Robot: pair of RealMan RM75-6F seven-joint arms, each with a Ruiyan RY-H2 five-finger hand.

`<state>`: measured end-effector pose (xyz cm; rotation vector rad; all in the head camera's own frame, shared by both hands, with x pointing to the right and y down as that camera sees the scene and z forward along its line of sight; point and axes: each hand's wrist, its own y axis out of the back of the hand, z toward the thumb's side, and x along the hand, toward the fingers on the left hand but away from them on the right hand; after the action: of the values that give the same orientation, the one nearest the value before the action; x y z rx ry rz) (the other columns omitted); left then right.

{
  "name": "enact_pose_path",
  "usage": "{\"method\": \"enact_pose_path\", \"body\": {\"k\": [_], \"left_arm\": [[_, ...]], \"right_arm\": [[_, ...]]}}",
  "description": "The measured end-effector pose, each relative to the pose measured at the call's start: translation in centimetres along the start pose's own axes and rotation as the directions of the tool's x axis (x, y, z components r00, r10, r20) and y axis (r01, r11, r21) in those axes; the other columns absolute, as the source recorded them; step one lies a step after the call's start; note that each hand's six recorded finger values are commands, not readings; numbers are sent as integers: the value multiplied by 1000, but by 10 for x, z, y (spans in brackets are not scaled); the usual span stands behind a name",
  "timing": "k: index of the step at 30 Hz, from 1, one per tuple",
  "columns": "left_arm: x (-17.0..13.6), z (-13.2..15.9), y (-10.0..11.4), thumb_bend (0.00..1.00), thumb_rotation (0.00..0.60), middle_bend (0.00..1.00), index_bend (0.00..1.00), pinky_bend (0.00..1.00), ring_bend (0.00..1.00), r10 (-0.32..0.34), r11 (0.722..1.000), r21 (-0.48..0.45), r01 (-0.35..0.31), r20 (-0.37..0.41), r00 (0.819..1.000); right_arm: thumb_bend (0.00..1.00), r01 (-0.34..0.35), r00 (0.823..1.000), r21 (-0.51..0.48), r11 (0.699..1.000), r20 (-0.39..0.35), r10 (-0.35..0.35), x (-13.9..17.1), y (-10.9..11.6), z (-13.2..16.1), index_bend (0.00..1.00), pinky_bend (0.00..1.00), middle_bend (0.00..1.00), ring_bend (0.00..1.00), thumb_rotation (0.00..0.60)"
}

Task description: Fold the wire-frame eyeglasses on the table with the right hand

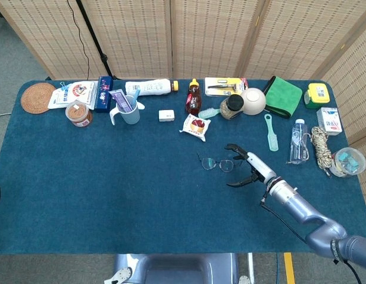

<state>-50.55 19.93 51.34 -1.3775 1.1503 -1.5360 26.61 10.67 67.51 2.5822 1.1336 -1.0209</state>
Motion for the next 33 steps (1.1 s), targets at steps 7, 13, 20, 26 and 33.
{"method": "enact_pose_path", "body": {"k": [7,13,20,26,33], "left_arm": [[-1,2,-1,416,600,0,0,0,0,0,1000,-4,0,7,1000],[-2,4,-2,416,600,0,0,0,0,-3,1000,-7,3,10,1000],[-2,5,-2,416,600,0,0,0,0,0,1000,-13,1,16,1000],[-3,4,-4,416,600,0,0,0,0,-4,1000,-19,4,15,1000],[-3,4,-2,416,600,0,0,0,0,3,1000,-26,-3,21,1000]], "right_arm": [[24,-71,997,-19,997,-5,71,10,-19,-4,126,194,51,59,600],[24,-135,991,-38,990,-25,134,25,-41,-8,129,195,55,61,600],[24,-190,981,-53,980,-47,187,44,-67,-13,129,195,55,61,600],[25,-201,978,-39,979,-71,198,53,-75,-7,129,195,55,61,600],[25,-169,980,92,981,-93,177,56,-64,5,120,147,46,49,600]]}}
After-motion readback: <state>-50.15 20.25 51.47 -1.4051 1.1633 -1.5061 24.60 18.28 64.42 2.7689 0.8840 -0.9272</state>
